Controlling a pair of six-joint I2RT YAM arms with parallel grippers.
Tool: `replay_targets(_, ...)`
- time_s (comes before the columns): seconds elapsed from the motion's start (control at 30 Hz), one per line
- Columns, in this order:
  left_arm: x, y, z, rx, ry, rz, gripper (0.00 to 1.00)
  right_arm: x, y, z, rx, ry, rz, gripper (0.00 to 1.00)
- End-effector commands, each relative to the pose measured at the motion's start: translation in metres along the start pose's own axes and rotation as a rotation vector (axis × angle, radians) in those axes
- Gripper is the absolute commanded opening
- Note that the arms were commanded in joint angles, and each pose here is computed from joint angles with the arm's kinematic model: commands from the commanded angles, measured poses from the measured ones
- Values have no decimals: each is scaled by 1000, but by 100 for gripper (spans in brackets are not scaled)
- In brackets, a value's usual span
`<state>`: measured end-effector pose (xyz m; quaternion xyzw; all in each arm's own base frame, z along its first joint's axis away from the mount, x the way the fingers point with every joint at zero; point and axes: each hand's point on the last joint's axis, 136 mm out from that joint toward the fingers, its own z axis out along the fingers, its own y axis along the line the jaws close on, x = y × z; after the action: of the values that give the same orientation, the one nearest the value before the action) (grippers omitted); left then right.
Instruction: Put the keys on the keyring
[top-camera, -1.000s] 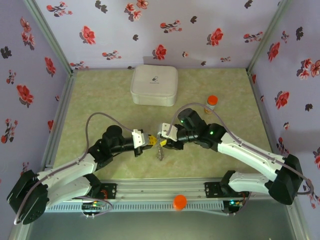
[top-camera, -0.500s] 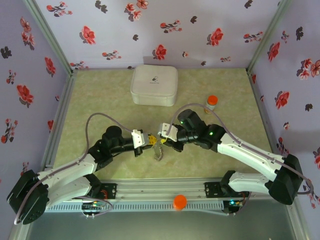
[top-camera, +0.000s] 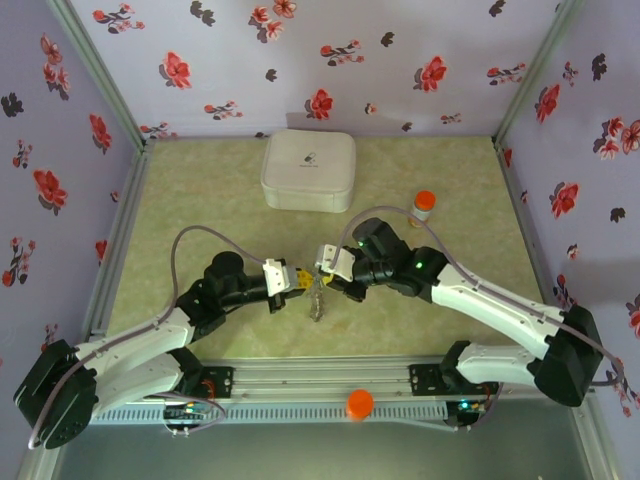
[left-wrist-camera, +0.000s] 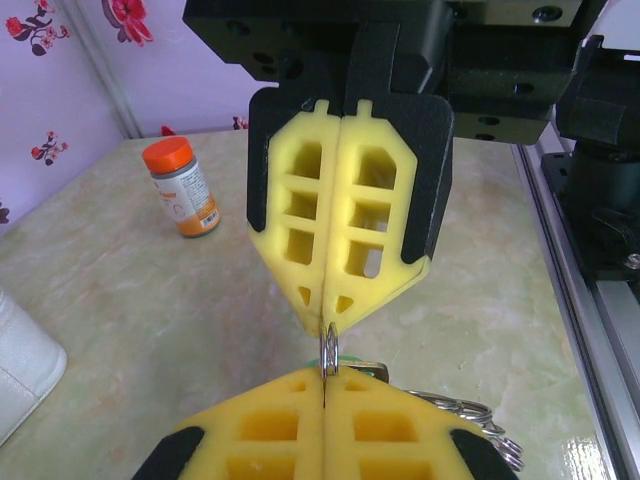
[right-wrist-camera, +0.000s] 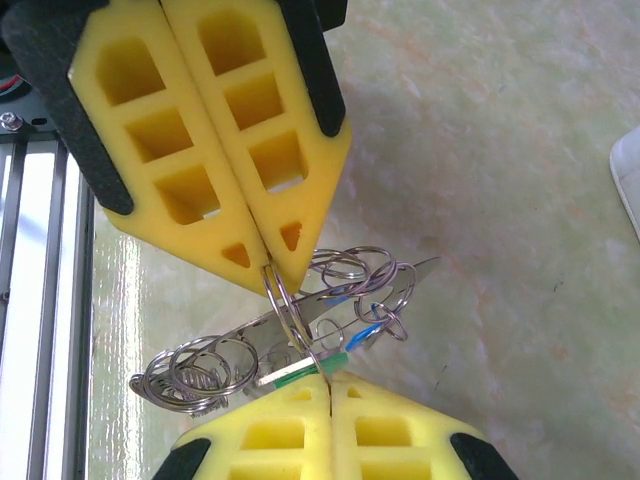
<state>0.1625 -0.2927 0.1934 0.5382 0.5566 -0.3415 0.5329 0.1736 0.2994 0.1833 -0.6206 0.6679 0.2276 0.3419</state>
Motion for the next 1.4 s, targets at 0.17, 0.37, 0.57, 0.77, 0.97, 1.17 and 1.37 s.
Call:
replay_targets(0.17,-16,1,-2,-6,-58,22,0,-1,-6,3,5,12,21,0)
replay_targets(0.37,-16,1,-2,-6,-59,25,0,-11,-6,-12,34,-52,2,19)
replay_targets(0.57,-16,1,-1,-5,-61,22,0,-20,4,-12,-22,-112,4,26)
replay_targets(0.77,-20,2,-2,-10,-79,22,0,-22,3,-6,-35,-118,11,26)
replay_targets(0.97,-20,2,-1,-10,-78,18,0,-22,1,0,-36,-119,22,21)
replay_targets(1.17,-20,2,-1,-10,-79,19,0,-23,2,1,-47,-125,27,12)
replay_targets(1.37,-20,3,-2,-13,-80,12,0,-22,7,2,-78,-125,43,0)
